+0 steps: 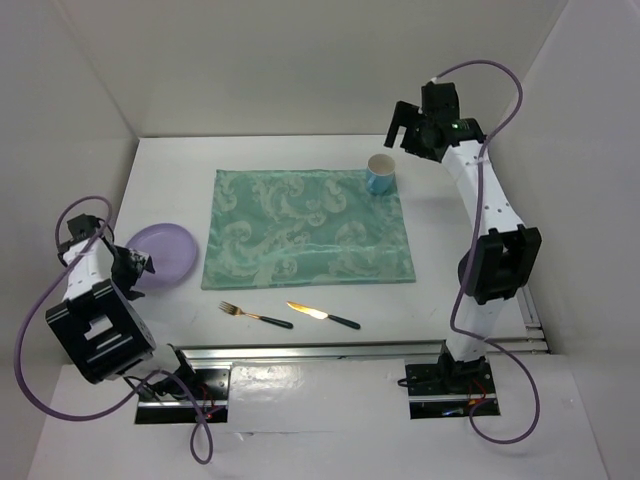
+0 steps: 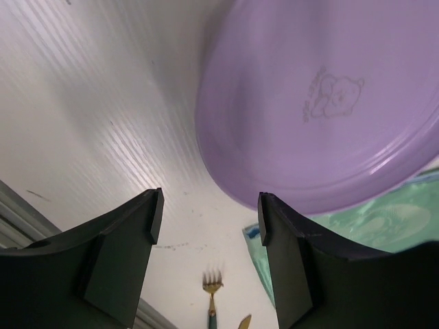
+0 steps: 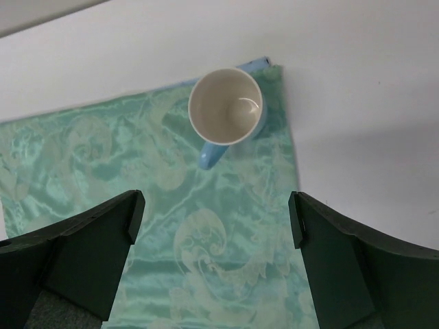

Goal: Set the dinner table for one person

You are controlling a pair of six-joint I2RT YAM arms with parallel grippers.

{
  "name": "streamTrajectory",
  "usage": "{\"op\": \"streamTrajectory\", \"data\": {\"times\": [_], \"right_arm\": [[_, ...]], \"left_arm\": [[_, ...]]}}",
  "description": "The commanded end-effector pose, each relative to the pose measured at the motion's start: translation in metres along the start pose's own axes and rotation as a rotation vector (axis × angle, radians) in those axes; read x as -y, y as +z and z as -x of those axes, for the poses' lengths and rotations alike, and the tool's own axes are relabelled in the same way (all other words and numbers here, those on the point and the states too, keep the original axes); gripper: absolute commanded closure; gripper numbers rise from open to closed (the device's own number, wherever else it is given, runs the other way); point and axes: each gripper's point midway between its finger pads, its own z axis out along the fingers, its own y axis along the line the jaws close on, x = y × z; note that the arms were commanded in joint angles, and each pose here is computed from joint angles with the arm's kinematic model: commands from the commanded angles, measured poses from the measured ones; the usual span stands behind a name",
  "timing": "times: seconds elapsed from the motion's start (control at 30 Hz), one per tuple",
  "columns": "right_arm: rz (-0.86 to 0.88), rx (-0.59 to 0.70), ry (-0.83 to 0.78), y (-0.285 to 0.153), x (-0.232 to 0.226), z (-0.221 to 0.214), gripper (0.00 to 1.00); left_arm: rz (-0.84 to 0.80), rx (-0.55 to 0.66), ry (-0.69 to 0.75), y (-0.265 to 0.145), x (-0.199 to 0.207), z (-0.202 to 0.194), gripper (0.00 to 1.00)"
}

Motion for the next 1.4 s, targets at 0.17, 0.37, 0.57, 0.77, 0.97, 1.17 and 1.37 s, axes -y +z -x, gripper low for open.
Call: {"op": "streamTrajectory", "data": {"times": [0.17,0.37,0.57,0.77,0.97,1.17,1.37], "right_arm": [[0.019,0.033,-0.039,-0.041,0.004,-0.006,0.00],[-0.023,0.025,-0.040,-0.055,0.017,-0.020,0.01],[-0.012,0.023,-0.051,-0.064,0.019,-0.027,0.05],[-0.035,0.023,-0.051,-0.072,0.026,-0.031,0.06],[-0.037,0.018,-0.043,-0.079,0.029,-0.038,0.06],[-0.026,0.021,-0.033,-0.096,0.033,-0.050,0.07],[-0.062,-0.020,-0.026,-0.106,0.049,-0.080,0.07]], "left_arm": [[0.029,0.093,-0.078,0.021,-0.004,0.020,0.29],[0.028,0.049,-0.119,0.049,-0.006,0.010,0.47],[0.002,0.046,-0.178,0.061,-0.004,0.001,0.65],[-0.001,0.083,-0.138,0.044,0.004,0.005,1.00],[-0.137,0.196,-0.040,-0.011,0.046,0.016,1.00],[-0.268,0.265,0.122,-0.070,0.100,0.001,1.00],[-0.365,0.257,0.315,-0.096,0.152,-0.040,1.00]]}}
